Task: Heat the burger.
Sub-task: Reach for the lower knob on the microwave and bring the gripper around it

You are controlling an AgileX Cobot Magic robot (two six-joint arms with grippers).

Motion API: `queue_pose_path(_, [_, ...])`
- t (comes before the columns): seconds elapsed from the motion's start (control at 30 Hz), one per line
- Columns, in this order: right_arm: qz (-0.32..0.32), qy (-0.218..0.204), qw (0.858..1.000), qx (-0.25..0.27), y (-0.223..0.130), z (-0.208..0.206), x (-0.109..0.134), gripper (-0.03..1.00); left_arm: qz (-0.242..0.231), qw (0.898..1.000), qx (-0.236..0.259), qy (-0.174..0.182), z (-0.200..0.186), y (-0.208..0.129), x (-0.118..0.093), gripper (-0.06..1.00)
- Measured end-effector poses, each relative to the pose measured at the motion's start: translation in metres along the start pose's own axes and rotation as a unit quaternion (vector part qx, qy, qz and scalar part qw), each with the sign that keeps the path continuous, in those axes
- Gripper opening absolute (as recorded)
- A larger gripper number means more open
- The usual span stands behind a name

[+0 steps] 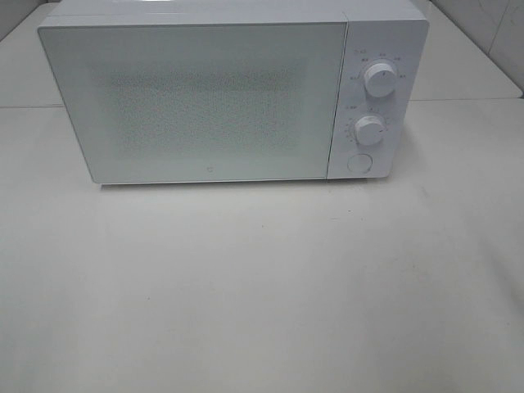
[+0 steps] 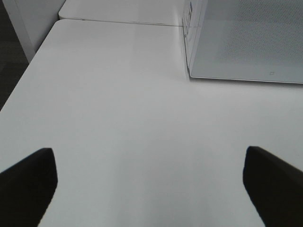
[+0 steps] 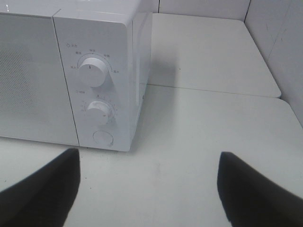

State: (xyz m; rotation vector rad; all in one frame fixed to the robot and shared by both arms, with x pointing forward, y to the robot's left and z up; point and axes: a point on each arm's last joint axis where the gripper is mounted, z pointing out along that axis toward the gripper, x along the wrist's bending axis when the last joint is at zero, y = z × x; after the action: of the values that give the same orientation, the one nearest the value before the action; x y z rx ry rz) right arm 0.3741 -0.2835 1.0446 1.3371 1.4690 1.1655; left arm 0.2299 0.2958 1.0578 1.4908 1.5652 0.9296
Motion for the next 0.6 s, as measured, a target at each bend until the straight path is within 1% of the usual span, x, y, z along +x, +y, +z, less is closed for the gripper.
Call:
queue_pose_path(0.07, [0.0, 0.002, 1.0, -0.004, -0.001, 0.004, 0.0, 0.76, 0.0, 1.0, 0.0, 0.0, 0.0, 0.0, 0.0, 0.99])
queue_pose_path(0.1, [0.0, 0.006, 1.0, -0.018, -0.003, 0.01, 0.001, 0.76, 0.0, 1.0, 0.0, 0.0, 0.0, 0.0, 0.0, 0.99])
queue_pose_path(0.27, [0.001, 0.013, 0.999, -0.04, -0.002, 0.023, 0.002, 0.76, 0.0, 1.0, 0.0, 0.0, 0.0, 0.0, 0.0, 0.99])
queue_pose_path(0.33, [0.002, 0.019, 0.998, -0.055, -0.002, 0.035, 0.003, 0.76, 0.0, 1.0, 0.0, 0.0, 0.0, 0.0, 0.0, 0.99])
queue_pose_path(0.6, [0.004, 0.024, 0.998, -0.062, -0.009, 0.06, 0.004, 0.76, 0.0, 1.0, 0.0, 0.0, 0.0, 0.0, 0.0, 0.99])
